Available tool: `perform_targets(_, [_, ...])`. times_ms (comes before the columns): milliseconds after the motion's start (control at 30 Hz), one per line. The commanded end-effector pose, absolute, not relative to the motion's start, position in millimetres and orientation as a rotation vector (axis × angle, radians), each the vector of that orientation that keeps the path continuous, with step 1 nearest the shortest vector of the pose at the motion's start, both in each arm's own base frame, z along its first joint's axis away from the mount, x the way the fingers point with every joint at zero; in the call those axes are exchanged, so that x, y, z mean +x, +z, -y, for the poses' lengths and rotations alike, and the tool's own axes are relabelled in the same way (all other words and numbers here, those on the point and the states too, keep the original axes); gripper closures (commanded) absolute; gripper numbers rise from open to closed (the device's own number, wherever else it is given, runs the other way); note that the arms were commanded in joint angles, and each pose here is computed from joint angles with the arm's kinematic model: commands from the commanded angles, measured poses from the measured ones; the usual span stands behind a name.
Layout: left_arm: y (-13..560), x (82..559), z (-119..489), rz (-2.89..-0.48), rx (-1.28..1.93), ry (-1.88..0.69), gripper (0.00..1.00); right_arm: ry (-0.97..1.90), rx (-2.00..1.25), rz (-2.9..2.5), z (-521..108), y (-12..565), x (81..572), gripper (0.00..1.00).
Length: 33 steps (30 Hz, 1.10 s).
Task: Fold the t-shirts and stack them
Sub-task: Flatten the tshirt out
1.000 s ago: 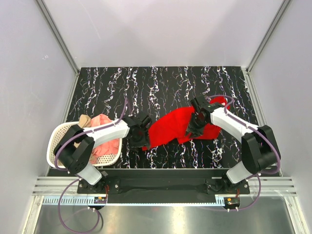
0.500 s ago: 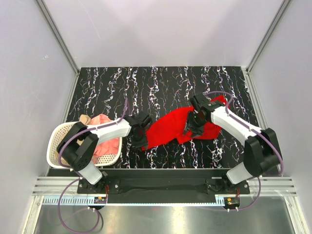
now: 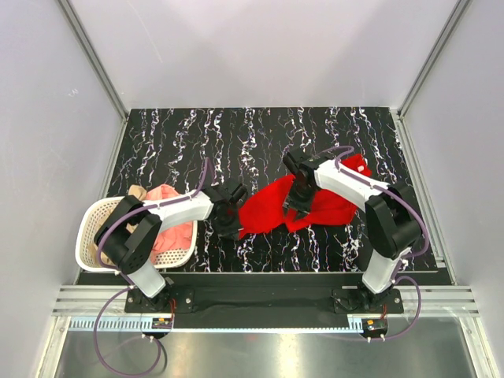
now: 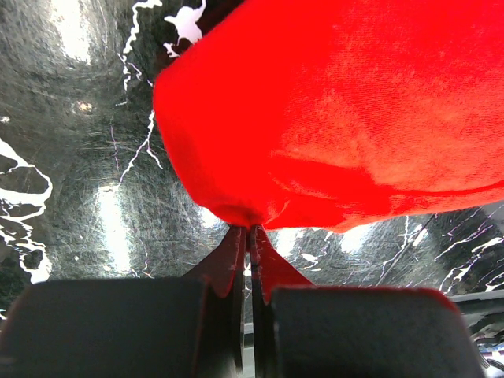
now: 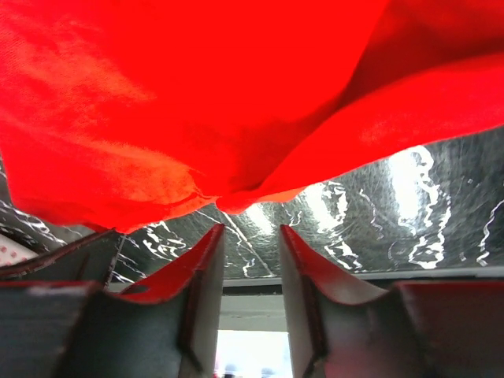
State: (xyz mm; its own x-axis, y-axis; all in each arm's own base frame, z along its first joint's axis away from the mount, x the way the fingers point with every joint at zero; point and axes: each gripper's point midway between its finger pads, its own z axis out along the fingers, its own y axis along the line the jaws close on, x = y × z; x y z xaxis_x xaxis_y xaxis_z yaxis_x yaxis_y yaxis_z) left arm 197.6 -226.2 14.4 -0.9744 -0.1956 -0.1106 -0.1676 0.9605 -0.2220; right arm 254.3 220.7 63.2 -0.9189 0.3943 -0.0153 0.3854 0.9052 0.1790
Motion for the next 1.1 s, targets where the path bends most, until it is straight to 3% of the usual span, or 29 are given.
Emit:
perform_targets(0, [3, 199, 222, -2.966, -0.256, -0.300, 1.00, 0.219, 0.736, -2.979, -223, 66, 258, 0.63])
perform_targets(600, [7, 199, 221, -2.961, -0.210, -0.304, 1.00, 0.137, 0.793, -2.964, -228, 62, 274, 0.53])
perform_targets(900, [7, 198, 221, -2.962, -0.189, -0.309, 1.00, 0.076, 0.825, -3.001, -226, 45, 266, 0.54])
perform_targets(1067, [7, 199, 221, -2.961, -0.182, -0.310, 1.00, 0.075, 0.836, -2.993, -225, 47, 265, 0.60])
